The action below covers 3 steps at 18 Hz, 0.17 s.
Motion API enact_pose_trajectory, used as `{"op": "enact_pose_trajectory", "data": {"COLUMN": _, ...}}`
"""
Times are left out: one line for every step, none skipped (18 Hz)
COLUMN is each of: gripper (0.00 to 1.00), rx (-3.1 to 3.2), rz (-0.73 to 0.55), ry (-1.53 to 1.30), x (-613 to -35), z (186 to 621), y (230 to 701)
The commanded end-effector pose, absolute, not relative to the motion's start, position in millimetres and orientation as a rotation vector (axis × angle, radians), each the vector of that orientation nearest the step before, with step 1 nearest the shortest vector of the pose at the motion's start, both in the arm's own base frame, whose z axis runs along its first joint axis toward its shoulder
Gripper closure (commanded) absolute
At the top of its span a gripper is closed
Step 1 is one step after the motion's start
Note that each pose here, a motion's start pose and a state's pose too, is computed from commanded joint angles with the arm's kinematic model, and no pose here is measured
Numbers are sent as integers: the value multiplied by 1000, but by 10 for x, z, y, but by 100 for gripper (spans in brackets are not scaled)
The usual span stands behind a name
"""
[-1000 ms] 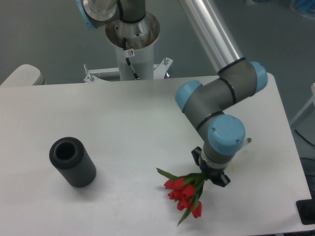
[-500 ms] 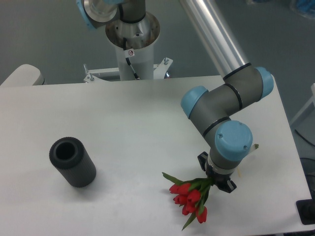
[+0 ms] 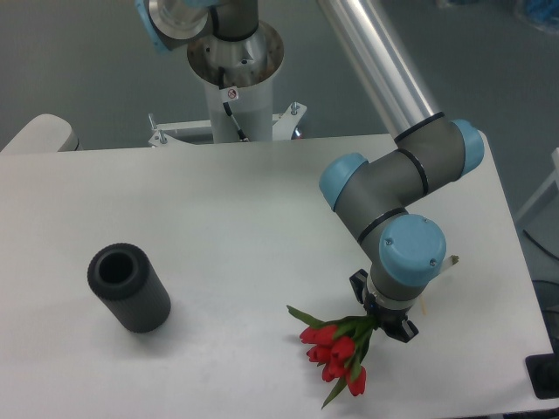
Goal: Pick up the flowers from the table
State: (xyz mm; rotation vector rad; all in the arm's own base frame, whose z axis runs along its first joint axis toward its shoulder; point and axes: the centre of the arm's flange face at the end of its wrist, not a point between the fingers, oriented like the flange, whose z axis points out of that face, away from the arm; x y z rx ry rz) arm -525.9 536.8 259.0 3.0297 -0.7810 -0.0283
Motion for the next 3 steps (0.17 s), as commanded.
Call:
{"op": "enact_pose_trajectory", "data": {"gripper": 100, "rx": 3029, "rz": -28, "ry": -783, "x": -5251, "z": 2590, "y": 5376}}
{"op": "enact_pose_trajectory", "data": {"gripper": 100, "rx": 3029, "rz": -28, "ry": -783, "x": -5251, "z": 2590, "y": 5376}}
{"op": "enact_pose_trajectory", "data": {"gripper": 100, "rx": 3030, "rz": -30, "ry": -783, "x": -5252, "z": 2592, "y": 5377}}
